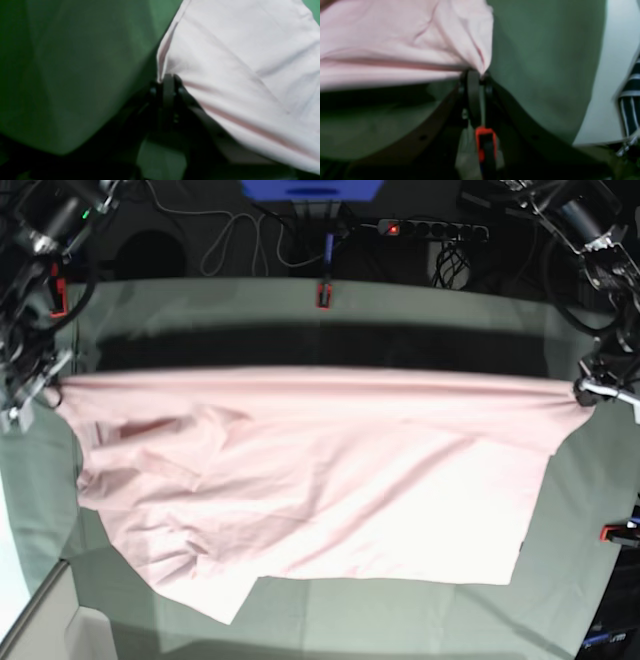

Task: Layout the t-shirt on the table in an organized manner, then fold the t-shirt properly
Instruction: 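Pull the folded edge taut between both grippers and release it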

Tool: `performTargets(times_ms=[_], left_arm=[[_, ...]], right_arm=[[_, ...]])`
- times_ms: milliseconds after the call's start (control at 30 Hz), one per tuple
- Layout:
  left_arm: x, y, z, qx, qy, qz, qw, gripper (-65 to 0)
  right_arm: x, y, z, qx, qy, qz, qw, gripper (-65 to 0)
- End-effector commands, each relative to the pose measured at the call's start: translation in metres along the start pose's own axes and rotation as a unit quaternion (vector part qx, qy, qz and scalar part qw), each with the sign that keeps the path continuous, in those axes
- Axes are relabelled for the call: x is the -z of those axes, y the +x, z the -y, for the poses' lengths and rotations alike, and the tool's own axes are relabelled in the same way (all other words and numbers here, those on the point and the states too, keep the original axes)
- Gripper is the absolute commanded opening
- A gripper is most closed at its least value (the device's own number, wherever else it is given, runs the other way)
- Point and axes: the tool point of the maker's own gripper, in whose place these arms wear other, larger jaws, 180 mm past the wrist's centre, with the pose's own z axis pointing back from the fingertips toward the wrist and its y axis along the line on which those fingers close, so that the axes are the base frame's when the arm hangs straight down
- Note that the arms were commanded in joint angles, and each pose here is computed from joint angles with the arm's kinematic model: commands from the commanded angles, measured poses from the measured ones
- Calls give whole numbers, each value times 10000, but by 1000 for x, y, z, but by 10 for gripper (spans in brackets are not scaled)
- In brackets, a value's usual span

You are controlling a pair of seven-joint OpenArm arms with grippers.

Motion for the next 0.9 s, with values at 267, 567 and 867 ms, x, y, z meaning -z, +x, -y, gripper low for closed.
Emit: performTargets(times_ms=[267,567,867], left_arm=[[-11,0,-18,106,225,61,9997,-649],[-19,-44,-31,15,357,-342,9988,-649],[-24,-58,-36,16,413,-486,9980,-649]], right_arm=[[-37,-46,1,-332,-383,-232,9984,-650],[-40,-74,-9,-379,-251,-162,9988,-650],[-49,-86,12,-120,-518,-228,9983,-650]])
